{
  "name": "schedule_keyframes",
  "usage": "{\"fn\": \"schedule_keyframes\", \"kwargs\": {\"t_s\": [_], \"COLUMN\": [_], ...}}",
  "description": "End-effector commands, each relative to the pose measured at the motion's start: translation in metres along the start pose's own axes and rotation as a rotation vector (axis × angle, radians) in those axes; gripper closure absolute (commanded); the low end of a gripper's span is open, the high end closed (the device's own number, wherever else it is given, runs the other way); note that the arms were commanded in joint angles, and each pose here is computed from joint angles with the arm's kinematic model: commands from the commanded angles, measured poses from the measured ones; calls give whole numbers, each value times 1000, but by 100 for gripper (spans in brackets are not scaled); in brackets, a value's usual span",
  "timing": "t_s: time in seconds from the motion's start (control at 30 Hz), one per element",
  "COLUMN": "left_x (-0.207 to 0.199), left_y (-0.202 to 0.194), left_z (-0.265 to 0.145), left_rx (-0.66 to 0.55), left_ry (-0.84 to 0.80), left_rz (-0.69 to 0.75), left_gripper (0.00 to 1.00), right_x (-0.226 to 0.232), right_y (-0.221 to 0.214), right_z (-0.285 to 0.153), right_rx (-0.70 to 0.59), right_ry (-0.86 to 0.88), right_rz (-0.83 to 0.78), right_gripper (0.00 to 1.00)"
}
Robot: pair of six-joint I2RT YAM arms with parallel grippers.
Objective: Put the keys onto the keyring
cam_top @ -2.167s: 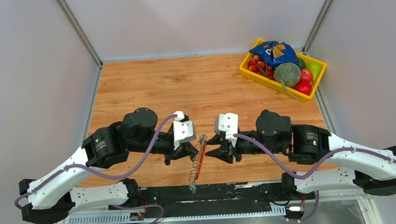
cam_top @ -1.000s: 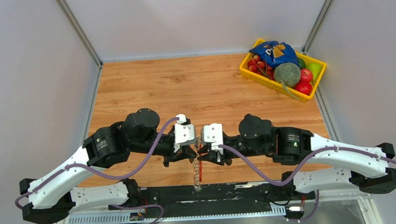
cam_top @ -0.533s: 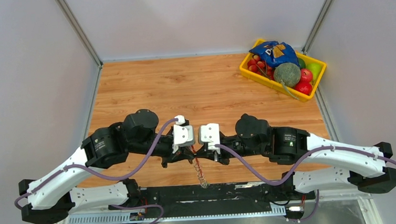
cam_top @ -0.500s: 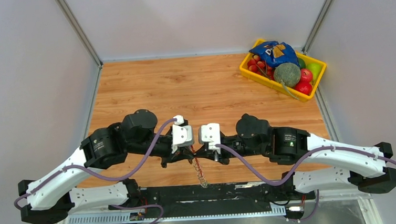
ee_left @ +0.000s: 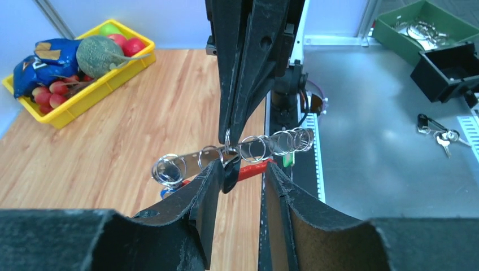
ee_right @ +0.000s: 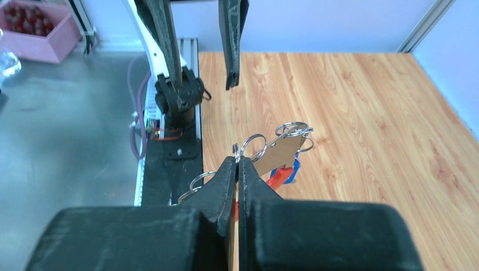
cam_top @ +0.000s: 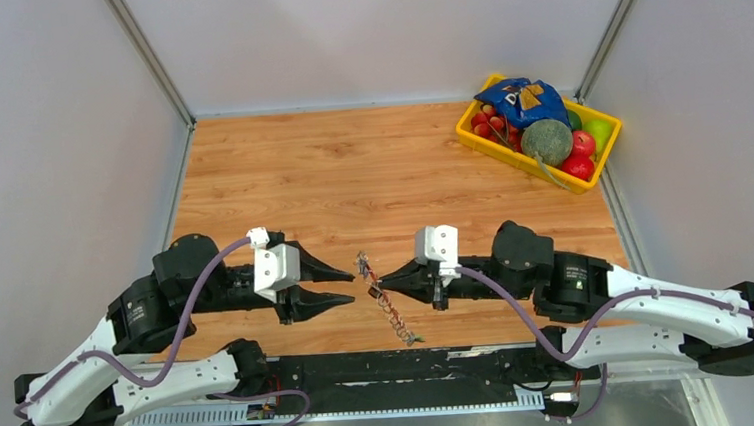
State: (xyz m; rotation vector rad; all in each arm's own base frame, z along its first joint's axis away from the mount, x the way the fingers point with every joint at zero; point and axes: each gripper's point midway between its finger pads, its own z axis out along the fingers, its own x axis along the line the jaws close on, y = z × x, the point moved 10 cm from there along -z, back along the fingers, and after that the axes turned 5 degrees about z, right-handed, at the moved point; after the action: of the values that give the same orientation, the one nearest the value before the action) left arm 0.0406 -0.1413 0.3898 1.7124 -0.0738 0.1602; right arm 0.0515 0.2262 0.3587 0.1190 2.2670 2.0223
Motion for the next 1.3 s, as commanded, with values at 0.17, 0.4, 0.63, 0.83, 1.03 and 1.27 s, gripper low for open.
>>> {"fn": "schedule_keyframes", "kwargs": {"t_s": [0.17,0.4,0.63,0.83,1.03,1.27], "left_x": [5,9,13,15,19,17], "left_y": [6,4,6,4,-8,-18], "left_z": [14,25,31,32,28,12], "left_rx": [-163,-172,-191,-190,-162,-133], "left_ry": [50,61,80,111,211,305], "left_rz": [3,-19,-20,-27,-56,-93], "left_gripper": [56,56,56,56,55,51], "right_x": [2,4,7,5,-6,-18], "right_y": [37,40,37,33,19,-17], "right_z": [-13,-18,-15,-16,-7,4], "right_rx": [-355,-488,-566,-595,-546,-449], "right_ry": [-27,-8,22,-4,-145,-315], "right_rz": [62,71,88,93,137,228], "right_gripper": [100,100,100,100,100,100]}}
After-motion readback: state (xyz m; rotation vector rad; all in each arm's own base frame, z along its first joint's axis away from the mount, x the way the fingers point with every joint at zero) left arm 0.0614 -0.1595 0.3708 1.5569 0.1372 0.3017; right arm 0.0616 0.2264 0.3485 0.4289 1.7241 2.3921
